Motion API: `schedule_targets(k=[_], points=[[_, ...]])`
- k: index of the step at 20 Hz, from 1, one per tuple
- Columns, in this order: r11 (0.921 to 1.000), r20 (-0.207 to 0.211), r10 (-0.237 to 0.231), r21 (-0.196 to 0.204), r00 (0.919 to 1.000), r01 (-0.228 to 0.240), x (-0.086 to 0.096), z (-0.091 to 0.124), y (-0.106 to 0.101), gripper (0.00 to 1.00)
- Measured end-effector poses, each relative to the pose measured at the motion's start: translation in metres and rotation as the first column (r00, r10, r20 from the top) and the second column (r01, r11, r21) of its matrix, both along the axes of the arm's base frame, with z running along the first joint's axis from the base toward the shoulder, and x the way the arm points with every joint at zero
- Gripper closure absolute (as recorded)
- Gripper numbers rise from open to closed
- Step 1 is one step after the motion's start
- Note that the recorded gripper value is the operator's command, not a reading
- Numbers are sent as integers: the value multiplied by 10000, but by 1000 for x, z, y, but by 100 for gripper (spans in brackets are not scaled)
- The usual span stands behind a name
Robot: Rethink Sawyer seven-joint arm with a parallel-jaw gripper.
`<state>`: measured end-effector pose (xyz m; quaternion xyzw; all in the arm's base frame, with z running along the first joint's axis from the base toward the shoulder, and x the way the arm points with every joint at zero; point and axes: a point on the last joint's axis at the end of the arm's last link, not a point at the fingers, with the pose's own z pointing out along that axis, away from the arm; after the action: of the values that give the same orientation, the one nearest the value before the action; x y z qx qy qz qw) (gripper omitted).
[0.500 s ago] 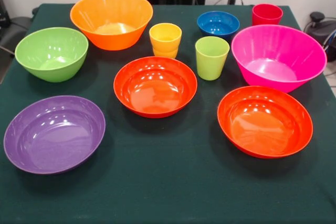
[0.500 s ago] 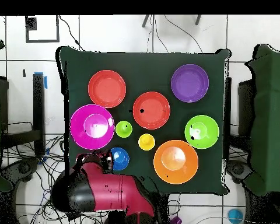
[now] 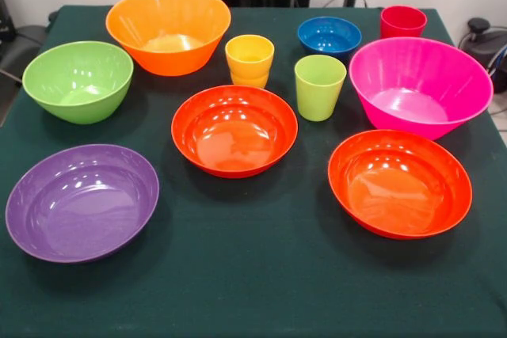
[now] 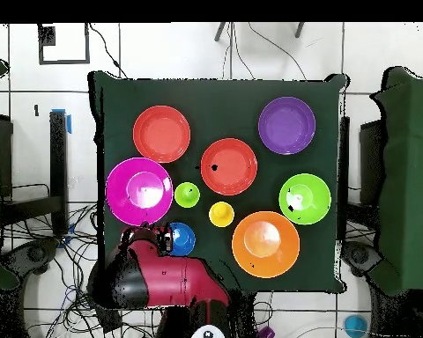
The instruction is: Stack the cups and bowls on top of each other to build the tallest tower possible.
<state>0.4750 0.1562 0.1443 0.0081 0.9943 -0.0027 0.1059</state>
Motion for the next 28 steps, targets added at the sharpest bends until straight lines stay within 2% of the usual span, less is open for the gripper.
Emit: schedule_targets(k=[12,17,23,28], points=[[9995,315,-292,-116,9991,296,-17,-60,9,0],[9990,280,-398,-174,9988,403,-26,-79,9,0],[9989,162,-424,-203,9990,427,-34,-92,11,0],[9969,208,-687,-380,9974,695,-37,-89,18,0]])
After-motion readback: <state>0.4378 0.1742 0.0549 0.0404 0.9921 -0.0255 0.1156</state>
